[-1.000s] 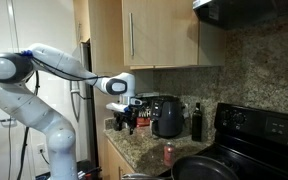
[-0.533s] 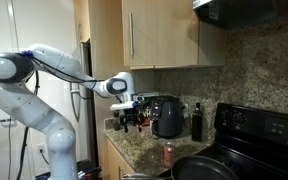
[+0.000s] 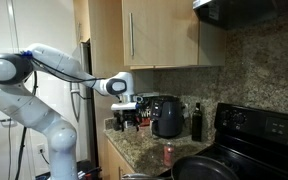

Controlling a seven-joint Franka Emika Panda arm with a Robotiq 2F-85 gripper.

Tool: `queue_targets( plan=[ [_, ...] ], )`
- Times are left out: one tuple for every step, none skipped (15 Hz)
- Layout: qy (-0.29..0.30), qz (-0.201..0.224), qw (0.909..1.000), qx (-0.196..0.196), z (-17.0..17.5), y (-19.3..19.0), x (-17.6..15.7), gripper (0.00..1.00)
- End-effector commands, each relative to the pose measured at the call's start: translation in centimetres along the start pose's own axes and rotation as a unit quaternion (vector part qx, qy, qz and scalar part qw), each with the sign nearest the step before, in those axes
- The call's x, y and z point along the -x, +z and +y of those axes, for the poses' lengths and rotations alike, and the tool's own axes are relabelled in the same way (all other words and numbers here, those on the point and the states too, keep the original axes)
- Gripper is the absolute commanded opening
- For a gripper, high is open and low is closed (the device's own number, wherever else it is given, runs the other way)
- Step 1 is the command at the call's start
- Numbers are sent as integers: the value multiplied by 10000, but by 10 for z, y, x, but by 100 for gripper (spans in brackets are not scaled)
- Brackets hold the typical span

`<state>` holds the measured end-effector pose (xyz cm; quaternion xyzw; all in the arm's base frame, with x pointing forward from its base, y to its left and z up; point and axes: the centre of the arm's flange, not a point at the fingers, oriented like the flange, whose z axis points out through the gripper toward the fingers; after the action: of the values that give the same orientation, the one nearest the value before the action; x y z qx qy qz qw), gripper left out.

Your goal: Put the pink can in the open cabinet, close the open cabinet door

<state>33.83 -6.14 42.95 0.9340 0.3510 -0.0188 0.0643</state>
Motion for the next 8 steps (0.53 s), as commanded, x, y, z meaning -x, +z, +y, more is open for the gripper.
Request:
queue_targets(
  plan=[
    [-1006,70,9949,-3,-5,-2,12,100],
    [-1279,66,9918,9,-5,-2,13,100],
    [-1552,82,9879,17,-5,-3,16,100],
    [-1817,77,9833,2,-4,-3,18,100],
    [-2074,63,9782,-1,-4,-3,19,100],
    [-2310,-156,9728,133,-2,-1,19,100],
    [-1889,22,9820,62,-1,-4,9,100],
    [-1926,16,9812,68,-1,-4,10,100]
  ],
)
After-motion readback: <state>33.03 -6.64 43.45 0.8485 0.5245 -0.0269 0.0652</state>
